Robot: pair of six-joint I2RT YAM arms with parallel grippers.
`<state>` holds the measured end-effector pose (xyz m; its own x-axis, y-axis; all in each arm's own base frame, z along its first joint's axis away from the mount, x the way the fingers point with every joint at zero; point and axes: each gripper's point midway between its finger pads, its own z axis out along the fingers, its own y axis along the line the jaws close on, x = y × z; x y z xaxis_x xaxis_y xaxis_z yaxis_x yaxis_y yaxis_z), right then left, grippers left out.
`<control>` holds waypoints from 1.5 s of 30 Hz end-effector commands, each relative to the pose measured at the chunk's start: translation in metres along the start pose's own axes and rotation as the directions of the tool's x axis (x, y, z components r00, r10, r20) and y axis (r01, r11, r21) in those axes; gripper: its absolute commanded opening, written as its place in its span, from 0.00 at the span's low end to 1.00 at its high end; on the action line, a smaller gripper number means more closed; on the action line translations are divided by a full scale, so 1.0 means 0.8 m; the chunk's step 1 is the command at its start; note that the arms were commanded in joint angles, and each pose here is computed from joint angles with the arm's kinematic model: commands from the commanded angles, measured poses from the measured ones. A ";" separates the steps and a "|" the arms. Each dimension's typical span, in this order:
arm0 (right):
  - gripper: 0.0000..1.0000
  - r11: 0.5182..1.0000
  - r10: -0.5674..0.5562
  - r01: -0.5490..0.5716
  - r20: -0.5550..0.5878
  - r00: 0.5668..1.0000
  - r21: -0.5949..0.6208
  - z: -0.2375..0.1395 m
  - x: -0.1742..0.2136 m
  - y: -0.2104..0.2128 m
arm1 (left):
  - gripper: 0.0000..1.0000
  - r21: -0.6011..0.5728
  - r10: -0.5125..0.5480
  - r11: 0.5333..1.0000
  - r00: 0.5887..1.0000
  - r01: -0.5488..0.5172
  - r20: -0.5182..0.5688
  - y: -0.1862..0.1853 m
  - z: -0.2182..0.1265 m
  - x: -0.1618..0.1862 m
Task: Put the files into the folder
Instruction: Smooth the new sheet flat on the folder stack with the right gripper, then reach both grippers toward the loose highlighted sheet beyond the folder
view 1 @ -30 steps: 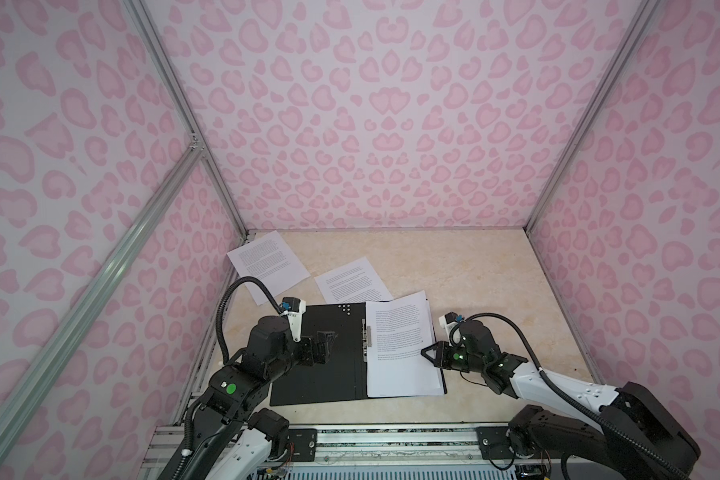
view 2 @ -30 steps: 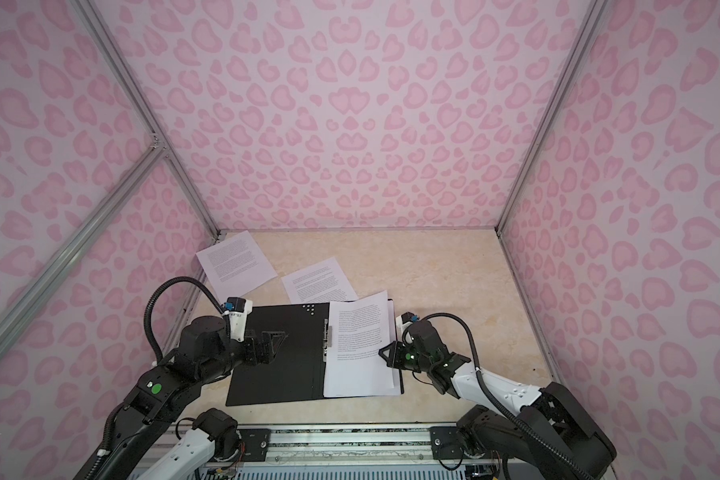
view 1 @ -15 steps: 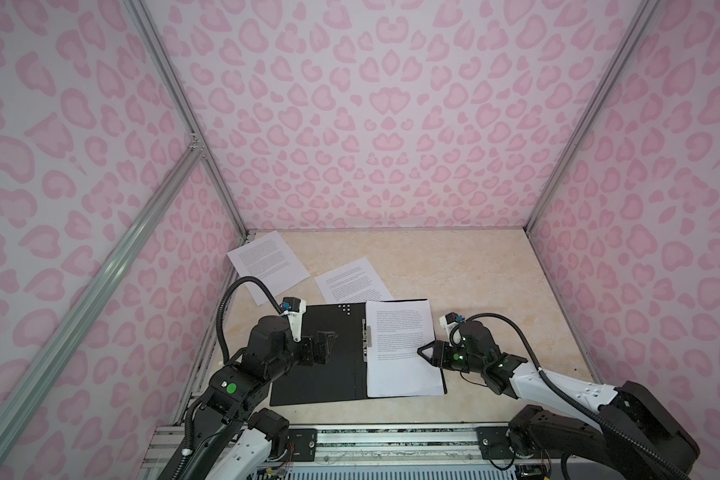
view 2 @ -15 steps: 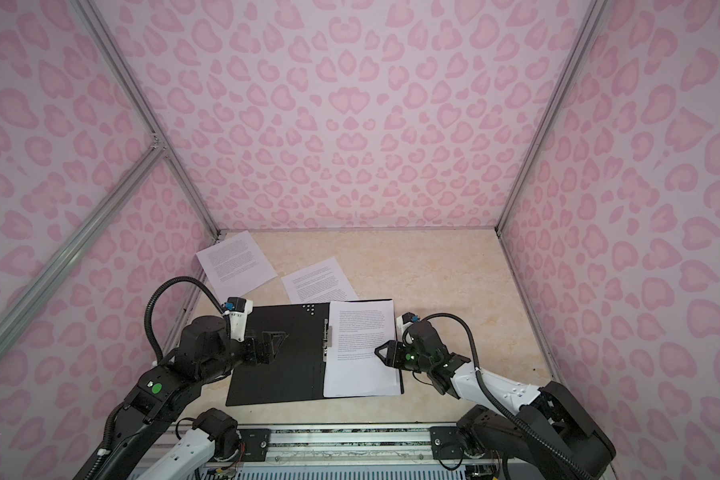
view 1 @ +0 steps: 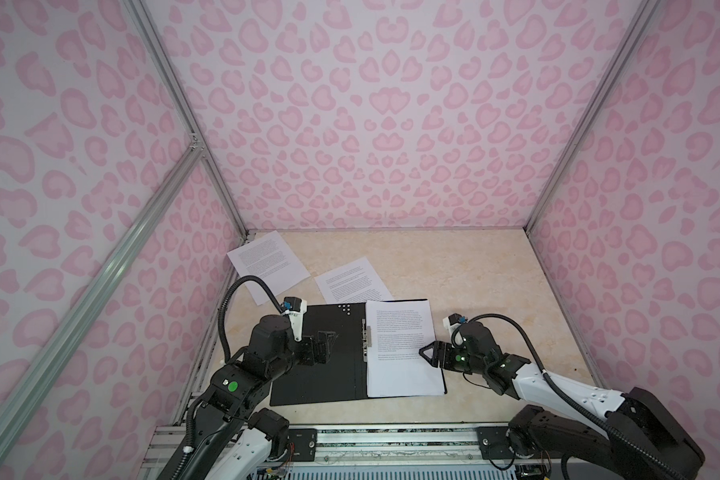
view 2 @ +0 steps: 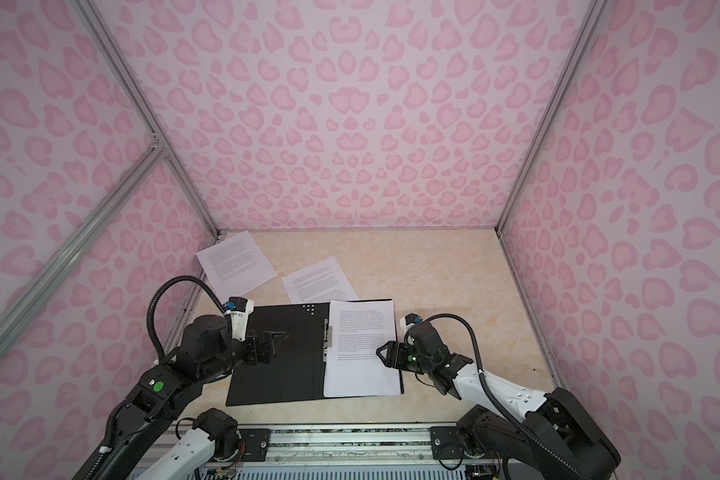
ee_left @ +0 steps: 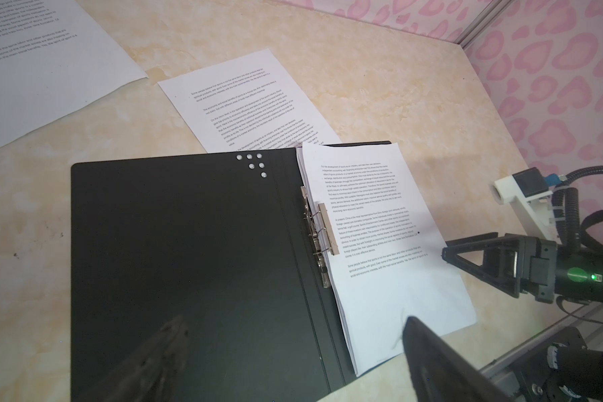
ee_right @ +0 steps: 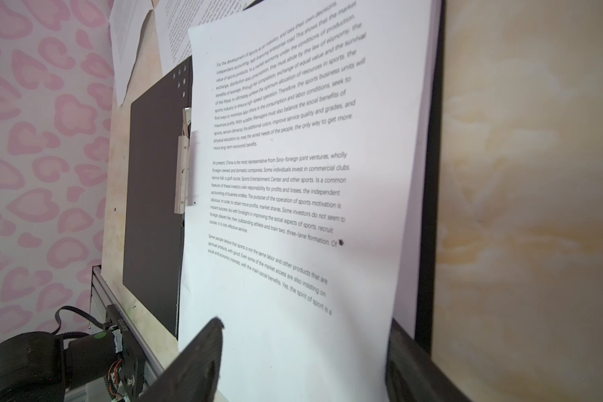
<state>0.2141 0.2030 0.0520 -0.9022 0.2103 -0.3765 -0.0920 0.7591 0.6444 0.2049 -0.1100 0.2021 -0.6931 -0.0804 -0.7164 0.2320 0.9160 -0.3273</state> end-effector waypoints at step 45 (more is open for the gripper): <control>0.30 0.971 -0.237 0.240 -0.235 0.943 -0.015 0.212 -0.238 0.145 | 0.92 -0.045 -0.447 0.892 0.864 0.449 -0.233 0.143 0.292 -0.114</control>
<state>0.4537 0.3578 0.1009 -0.9023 -0.0916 -0.4213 -0.3353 0.7633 0.5523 0.4348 -0.0817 0.0802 -0.8572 -0.4238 -0.2927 -0.2212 0.8162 -0.5337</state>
